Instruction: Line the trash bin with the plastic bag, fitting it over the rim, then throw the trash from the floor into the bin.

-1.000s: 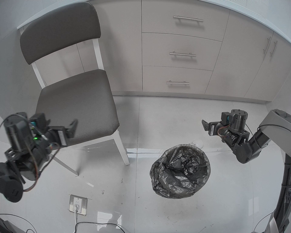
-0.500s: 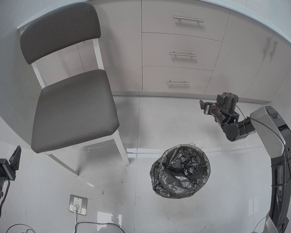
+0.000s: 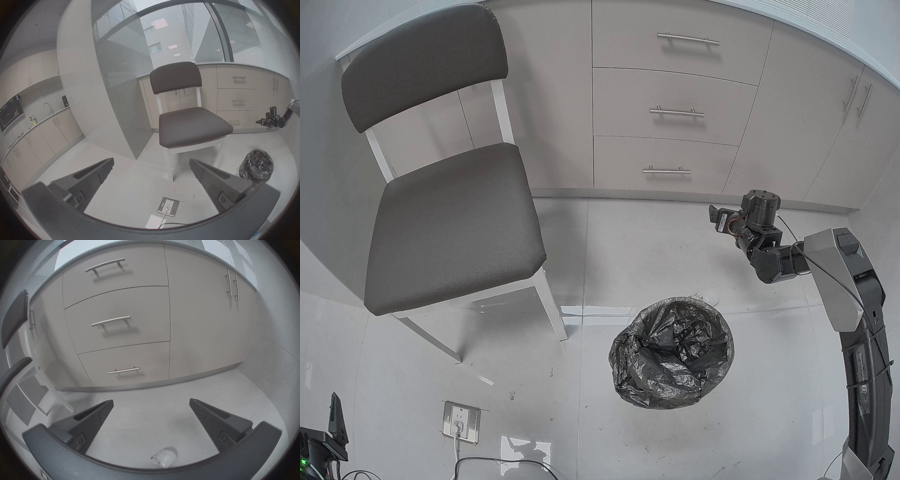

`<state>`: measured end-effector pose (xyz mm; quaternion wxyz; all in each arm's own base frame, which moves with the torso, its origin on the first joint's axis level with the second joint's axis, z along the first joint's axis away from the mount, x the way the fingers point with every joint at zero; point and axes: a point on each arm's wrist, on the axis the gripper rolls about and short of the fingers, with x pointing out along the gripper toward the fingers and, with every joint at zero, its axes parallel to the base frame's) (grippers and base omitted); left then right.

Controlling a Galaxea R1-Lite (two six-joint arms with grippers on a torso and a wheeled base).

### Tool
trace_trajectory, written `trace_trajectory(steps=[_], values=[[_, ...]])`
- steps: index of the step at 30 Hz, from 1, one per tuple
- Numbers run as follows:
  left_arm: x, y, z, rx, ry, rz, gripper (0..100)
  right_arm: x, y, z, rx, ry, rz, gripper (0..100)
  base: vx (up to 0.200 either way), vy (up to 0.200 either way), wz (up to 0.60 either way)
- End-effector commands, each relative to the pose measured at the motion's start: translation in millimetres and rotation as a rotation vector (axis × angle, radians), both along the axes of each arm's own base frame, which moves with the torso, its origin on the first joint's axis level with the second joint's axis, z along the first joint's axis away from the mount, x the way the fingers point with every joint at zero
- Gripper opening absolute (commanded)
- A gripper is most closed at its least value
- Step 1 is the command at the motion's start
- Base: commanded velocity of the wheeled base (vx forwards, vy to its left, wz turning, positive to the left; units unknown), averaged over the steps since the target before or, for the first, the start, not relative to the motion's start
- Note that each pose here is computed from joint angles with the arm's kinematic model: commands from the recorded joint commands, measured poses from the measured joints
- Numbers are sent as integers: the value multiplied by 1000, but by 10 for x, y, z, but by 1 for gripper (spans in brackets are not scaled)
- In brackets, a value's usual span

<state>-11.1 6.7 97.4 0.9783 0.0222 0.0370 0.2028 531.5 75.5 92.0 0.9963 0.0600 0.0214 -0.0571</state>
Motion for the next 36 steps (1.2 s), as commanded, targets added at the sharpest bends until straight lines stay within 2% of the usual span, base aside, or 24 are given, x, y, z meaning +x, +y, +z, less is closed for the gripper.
trace_trajectory(steps=[1,4,6,7,8,9,10,16,19,23,26,36], values=[[-73,-8,-46,3,-70,10,100,29,-13,-84,1,13,-4,100,0,0,0],[-71,-10,-52,4,-66,-5,100,28,-4,-95,0,14,-2,100,0,0,0],[-66,-15,-79,-1,-63,-51,100,31,-13,-103,0,16,-5,100,0,0,0],[-63,-20,-107,-11,-58,-103,100,32,-13,-111,0,17,-5,100,0,0,0],[-63,-20,-107,-11,-58,-103,100,32,-13,-111,0,17,-5,100,0,0,0],[-85,-27,-153,-28,-75,-214,100,32,-13,-111,0,17,-5,100,0,0,0],[-96,-25,-158,-32,-76,-246,100,29,-13,-95,0,14,-5,100,0,0,0],[-111,-26,-163,-93,-85,-250,100,15,-7,-106,-1,20,-4,100,0,0,0],[-112,-25,-163,-85,-85,-249,100,14,-7,-110,-2,22,-4,100,0,0,0],[-110,-31,-169,-28,-69,-276,100,12,1,-99,-2,17,-2,100,0,0,0],[-110,-38,-169,-47,-73,-307,100,13,1,-107,-2,19,-2,100,0,0,0],[-111,-38,-167,-60,-72,-300,100,13,2,-107,-2,19,-1,100,0,0,0]])
